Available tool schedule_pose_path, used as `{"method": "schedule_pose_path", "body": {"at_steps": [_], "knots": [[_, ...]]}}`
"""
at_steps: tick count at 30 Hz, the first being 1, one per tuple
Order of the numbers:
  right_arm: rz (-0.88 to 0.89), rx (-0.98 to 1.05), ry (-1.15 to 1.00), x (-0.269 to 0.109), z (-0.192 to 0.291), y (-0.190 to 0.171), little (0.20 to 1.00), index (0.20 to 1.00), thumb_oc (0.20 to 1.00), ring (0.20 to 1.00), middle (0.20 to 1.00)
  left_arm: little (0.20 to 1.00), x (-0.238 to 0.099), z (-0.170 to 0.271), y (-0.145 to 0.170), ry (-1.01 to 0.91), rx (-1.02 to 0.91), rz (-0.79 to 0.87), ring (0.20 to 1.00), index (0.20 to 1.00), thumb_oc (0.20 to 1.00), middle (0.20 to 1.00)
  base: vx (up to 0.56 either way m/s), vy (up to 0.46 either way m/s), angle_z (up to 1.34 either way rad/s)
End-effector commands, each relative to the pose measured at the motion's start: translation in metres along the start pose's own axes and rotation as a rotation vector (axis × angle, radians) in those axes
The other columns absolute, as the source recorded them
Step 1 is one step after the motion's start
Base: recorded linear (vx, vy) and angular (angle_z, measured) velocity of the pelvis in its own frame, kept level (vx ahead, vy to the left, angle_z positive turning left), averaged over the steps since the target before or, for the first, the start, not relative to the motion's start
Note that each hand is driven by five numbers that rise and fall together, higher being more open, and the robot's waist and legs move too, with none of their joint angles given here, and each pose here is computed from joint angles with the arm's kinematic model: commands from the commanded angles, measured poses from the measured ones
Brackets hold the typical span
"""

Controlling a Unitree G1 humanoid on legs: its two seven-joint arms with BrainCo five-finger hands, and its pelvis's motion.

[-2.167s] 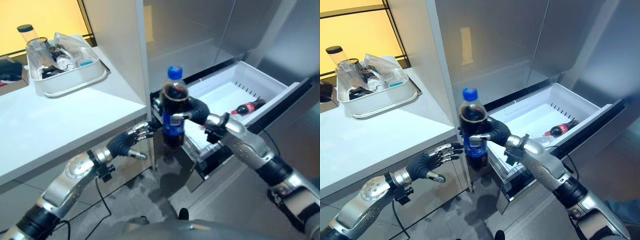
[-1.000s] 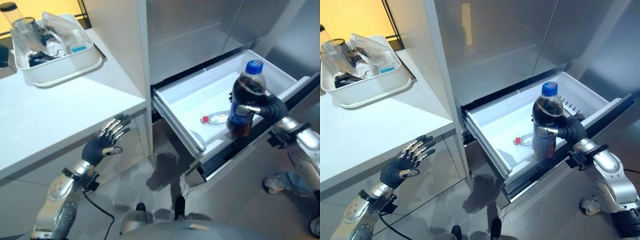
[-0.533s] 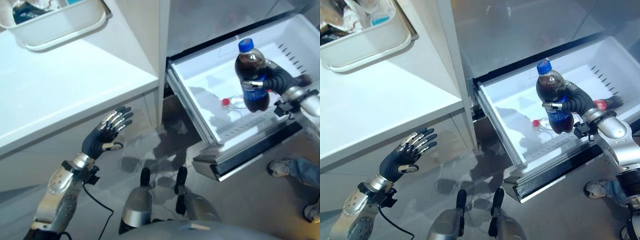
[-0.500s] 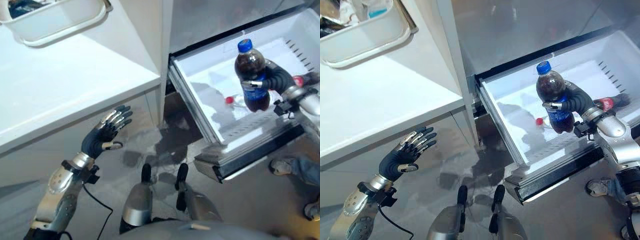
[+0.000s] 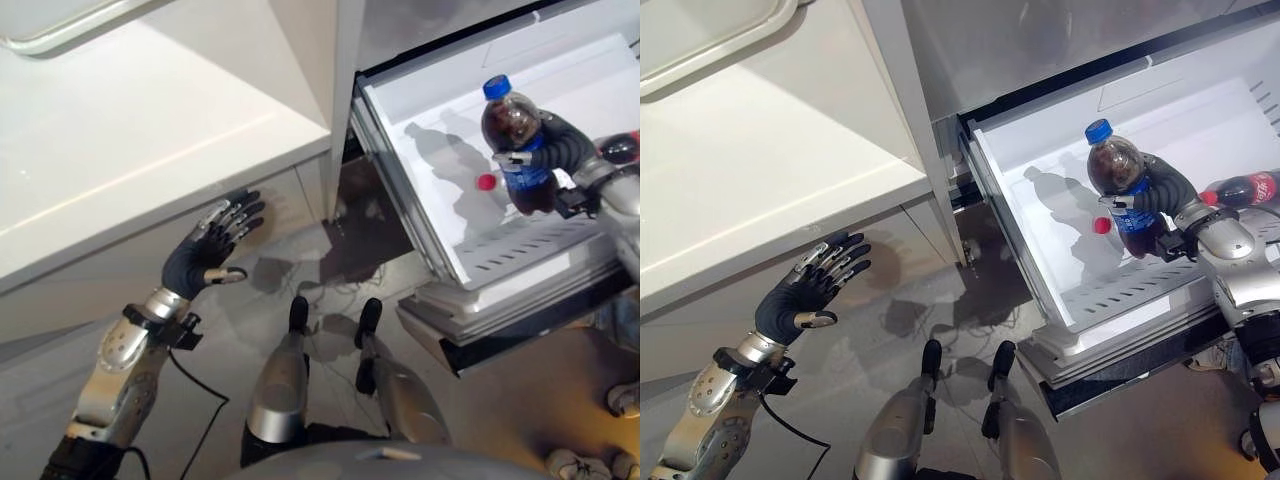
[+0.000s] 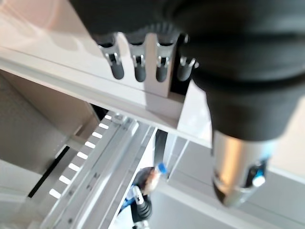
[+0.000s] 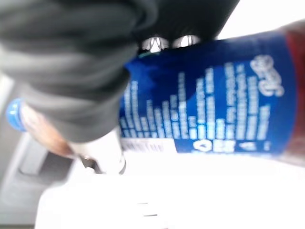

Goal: Take the drinks into the refrigerator

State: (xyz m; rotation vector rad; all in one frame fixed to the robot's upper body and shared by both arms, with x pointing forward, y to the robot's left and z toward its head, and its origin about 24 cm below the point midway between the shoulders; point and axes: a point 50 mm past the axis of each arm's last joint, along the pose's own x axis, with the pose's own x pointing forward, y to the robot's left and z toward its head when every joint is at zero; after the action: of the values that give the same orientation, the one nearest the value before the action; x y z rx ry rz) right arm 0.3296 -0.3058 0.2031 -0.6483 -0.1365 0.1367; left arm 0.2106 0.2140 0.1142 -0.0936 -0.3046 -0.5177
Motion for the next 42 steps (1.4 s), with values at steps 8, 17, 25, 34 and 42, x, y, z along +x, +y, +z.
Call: {"method": "schedule_pose_path", "body": {"at_steps": [8,17,25,34,42], "knots": [[0.007,-0.227,0.021,0.020,0.010,-0.002,0.200,0.200,0.200,0.200,0.200,1.000,0.002,0.027,-0.015,-0.129,0.087,-0.026,1.000,1.000,1.000,1.000,-0.04,-0.026,0.09],[0.130,-0.270,0.076,0.041,0.000,0.041,0.200,0.200,0.200,0.200,0.200,1.000,0.007,0.028,-0.016,-0.144,0.122,-0.008,1.000,1.000,1.000,1.000,-0.01,-0.015,0.02],[0.170,-0.269,0.048,0.057,0.006,0.076,0.200,0.200,0.200,0.200,0.200,1.000,0.006,0.025,-0.015,-0.149,0.124,0.048,1.000,1.000,1.000,1.000,0.00,0.000,0.00],[0.155,-0.334,0.086,0.071,0.008,0.086,0.200,0.200,0.200,0.200,0.200,1.000,0.008,0.026,-0.015,-0.164,0.121,0.077,1.000,1.000,1.000,1.000,0.00,0.000,-0.01],[0.151,-0.322,0.084,0.075,0.013,0.084,1.000,1.000,1.000,1.000,1.000,1.000,0.008,0.029,-0.013,-0.174,0.138,0.089,1.000,1.000,1.000,1.000,0.00,0.000,0.00]]}}
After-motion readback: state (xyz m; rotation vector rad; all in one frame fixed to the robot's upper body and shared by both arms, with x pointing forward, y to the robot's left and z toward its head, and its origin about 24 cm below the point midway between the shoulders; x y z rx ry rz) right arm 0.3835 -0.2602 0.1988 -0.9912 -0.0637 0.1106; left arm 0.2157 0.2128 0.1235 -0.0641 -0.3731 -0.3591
